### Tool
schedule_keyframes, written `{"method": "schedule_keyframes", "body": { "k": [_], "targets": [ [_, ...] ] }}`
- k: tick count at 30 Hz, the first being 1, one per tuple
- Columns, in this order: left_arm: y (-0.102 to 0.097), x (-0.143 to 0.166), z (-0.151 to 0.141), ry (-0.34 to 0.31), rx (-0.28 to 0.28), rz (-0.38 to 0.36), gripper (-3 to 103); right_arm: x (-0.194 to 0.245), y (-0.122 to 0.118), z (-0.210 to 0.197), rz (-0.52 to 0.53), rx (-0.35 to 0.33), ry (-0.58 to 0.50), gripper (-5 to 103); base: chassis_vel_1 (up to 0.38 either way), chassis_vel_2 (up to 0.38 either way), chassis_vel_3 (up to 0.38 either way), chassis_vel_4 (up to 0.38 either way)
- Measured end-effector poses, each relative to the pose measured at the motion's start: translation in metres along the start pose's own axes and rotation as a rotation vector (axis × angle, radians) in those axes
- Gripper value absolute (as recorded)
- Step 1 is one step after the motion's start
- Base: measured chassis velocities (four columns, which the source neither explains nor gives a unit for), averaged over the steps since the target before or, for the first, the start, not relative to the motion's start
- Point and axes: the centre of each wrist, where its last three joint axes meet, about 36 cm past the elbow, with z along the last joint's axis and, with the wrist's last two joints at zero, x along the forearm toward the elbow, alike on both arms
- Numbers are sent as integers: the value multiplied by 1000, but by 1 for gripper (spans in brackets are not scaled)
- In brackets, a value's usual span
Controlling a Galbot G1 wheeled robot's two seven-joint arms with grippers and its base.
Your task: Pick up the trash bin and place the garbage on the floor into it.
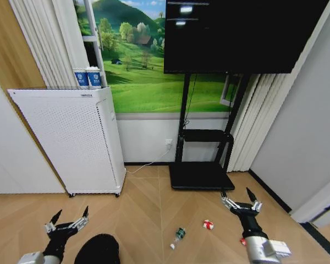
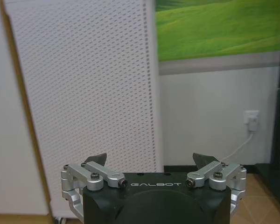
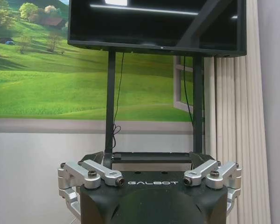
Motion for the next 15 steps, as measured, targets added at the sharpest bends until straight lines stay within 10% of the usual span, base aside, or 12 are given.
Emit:
{"method": "schedule_keyframes", "body": {
  "k": [6,15],
  "targets": [
    [-3,-1,-5,-128,-91,235,100,2,7,4,-44,9,-2,100,0,0,0,0],
    [-11,2,-29,-264,-16,270,100,7,11,8,-62,18,5,100,0,0,0,0]
  ]
}}
